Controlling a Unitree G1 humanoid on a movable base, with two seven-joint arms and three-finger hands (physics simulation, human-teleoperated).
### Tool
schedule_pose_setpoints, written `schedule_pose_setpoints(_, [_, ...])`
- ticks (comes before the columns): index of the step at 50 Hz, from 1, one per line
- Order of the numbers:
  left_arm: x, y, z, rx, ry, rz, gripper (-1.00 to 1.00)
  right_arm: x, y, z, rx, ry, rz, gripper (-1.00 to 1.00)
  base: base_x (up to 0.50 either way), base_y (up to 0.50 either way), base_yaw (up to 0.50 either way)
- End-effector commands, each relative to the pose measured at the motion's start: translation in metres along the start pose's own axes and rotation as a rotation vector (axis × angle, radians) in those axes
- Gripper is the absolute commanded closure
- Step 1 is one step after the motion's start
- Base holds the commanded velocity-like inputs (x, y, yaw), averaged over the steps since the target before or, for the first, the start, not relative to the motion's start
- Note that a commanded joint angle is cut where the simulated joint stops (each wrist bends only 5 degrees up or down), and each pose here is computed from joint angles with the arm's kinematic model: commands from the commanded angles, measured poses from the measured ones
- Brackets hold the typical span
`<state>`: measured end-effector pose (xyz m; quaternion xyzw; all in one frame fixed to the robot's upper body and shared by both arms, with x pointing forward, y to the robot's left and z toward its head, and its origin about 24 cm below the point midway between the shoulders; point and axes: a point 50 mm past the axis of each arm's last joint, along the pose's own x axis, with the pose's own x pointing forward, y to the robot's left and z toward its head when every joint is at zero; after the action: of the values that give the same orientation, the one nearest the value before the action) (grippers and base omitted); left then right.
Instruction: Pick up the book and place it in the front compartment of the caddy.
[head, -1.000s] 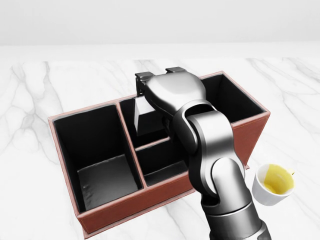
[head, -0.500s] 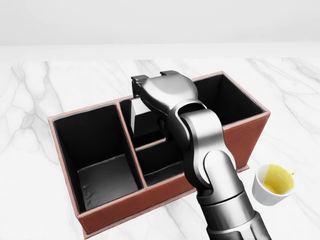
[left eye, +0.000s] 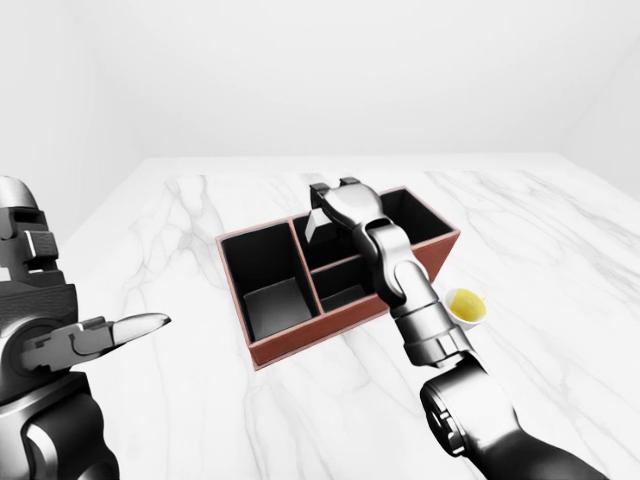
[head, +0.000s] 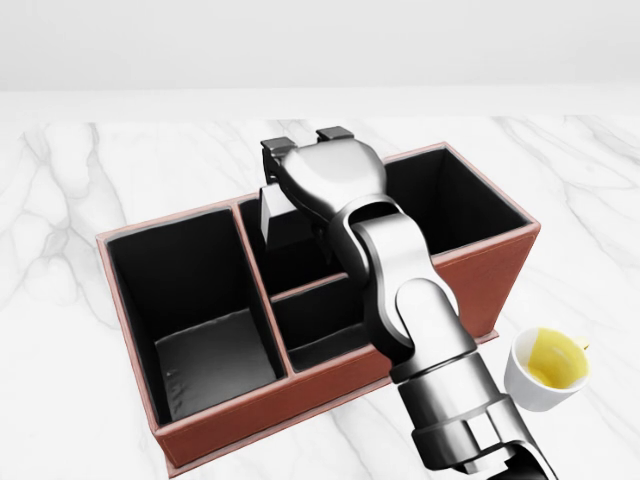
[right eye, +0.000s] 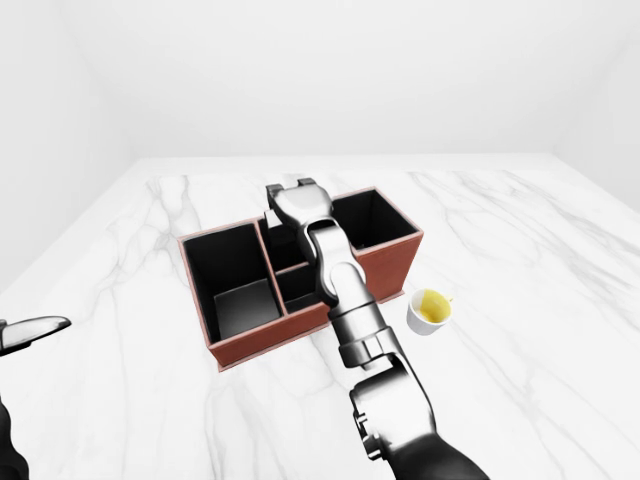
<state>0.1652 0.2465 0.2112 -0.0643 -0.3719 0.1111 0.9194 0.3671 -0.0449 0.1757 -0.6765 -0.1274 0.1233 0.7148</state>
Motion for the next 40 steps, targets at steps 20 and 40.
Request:
schedule_pose_setpoints(20, [0.0, 0.002, 0.005, -0.002, -0.02, 0.005, -1.0, 0.015, 0.032, -0.005, 0.02, 0.002, -0.013, 1.0, 0.0, 0.0, 0.0])
schedule_pose_setpoints(40, [0.001, 0.002, 0.004, -0.003, -0.017, 0.007, -1.0, 0.02, 0.023, -0.005, 0.007, 0.016, -0.053, -1.0, 0.0, 0.0, 0.0])
